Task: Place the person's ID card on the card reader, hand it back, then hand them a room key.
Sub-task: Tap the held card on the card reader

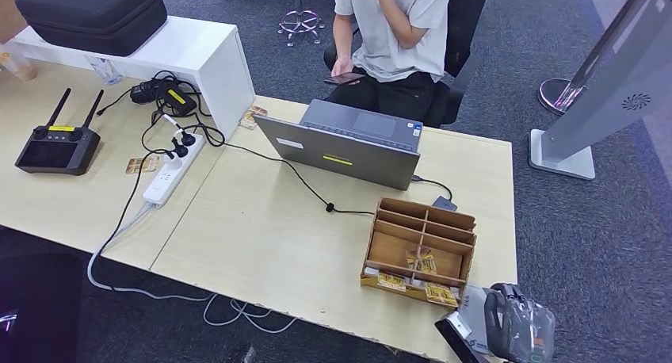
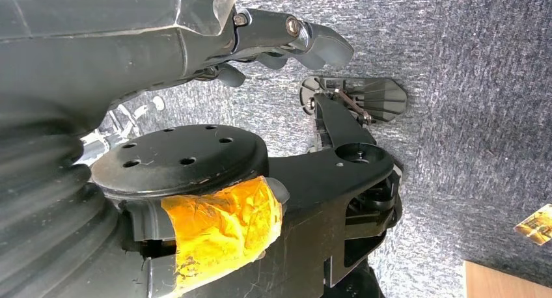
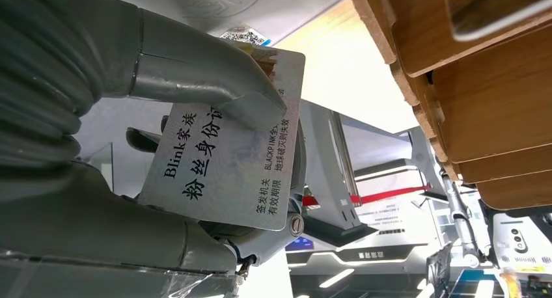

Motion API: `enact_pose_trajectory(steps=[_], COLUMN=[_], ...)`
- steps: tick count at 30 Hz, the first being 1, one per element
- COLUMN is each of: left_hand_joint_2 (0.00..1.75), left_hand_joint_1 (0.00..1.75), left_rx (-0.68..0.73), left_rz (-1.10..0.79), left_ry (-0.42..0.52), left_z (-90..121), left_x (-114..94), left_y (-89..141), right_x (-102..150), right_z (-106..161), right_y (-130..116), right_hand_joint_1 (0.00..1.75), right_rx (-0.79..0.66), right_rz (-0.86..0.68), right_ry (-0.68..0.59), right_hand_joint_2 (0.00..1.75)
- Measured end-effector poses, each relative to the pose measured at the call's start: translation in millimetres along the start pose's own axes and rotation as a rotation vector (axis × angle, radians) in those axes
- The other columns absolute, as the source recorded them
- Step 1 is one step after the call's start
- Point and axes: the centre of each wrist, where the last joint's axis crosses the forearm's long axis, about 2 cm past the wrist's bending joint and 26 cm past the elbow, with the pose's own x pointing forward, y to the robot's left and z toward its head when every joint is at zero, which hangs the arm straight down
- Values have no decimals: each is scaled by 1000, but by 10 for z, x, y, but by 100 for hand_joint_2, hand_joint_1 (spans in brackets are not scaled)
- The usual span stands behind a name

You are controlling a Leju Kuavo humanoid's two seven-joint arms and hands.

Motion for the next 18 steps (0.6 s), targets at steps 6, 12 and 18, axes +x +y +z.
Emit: enact_pose_trajectory(steps=[6,12,18], left_hand_joint_2=[175,175,175], left_hand_joint_1=[0,0,0], left_rx=[0,-4,-27], left_rz=[-2,-28,-72], left_ry=[-2,8,17], left_z=[0,0,-1], left_x=[0,1,8], left_y=[0,3,-6], right_x=[-21,44,462], right_z=[-14,-164,-895], right_y=[12,-96,-629], right_hand_joint_1=[175,175,175], right_rx=[-7,-99,-270], right_rz=[1,-65,-94], right_ry=[-10,-45,-110], right_hand_joint_2=[175,175,175])
